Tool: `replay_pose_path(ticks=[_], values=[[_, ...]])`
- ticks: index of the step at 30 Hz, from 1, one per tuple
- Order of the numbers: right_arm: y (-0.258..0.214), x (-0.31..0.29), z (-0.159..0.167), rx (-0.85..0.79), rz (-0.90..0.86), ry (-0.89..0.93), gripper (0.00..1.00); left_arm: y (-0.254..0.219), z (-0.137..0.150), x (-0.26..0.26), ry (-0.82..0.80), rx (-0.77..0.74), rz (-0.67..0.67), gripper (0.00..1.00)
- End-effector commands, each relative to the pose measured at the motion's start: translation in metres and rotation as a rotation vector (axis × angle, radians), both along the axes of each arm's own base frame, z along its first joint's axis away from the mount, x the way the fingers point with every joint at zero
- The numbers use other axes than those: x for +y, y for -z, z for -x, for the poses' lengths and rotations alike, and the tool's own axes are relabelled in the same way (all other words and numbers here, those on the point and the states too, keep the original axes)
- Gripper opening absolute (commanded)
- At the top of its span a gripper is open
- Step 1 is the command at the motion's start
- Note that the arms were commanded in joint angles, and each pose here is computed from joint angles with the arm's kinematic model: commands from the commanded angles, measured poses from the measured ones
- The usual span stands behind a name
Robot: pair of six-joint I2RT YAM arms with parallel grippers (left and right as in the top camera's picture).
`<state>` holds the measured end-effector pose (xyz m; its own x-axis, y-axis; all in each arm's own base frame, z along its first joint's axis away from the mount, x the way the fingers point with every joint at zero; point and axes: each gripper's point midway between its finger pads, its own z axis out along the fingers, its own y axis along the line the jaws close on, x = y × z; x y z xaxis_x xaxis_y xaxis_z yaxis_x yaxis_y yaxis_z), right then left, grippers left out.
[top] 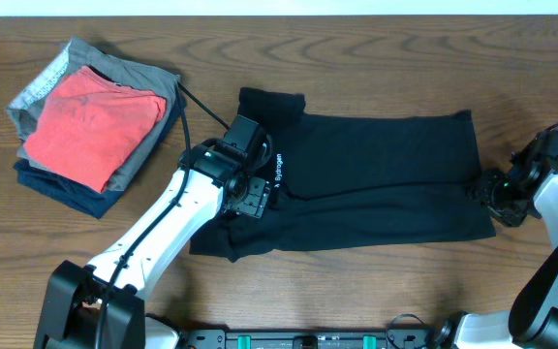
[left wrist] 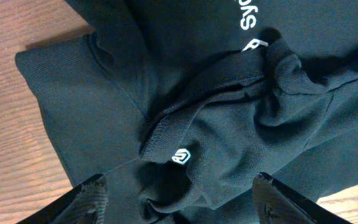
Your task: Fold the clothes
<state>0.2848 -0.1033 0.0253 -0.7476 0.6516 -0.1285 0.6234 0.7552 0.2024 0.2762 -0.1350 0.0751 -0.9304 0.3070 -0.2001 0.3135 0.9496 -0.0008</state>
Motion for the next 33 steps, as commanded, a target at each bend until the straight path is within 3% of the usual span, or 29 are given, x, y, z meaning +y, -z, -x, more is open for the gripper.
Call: replay_pose_path(ticks=[1, 21, 29, 33], values=[[0.009, 0.006, 0.003, -0.011, -0.040, -0.010, 0.55, -0.006, -0.005, 0.001, -0.016, -0.018, 0.003, 0.76], [0.021, 0.009, -0.012, -0.123, -0.058, 0.029, 0.53, -0.006, -0.004, 0.001, -0.016, -0.013, 0.001, 0.76], [0.019, 0.009, -0.016, -0.143, -0.059, 0.026, 0.37, -0.005, -0.003, 0.002, -0.016, -0.009, -0.001, 0.76], [0.019, 0.009, -0.017, -0.146, -0.058, 0.026, 0.21, -0.005, -0.003, 0.002, -0.016, -0.009, -0.001, 0.76]])
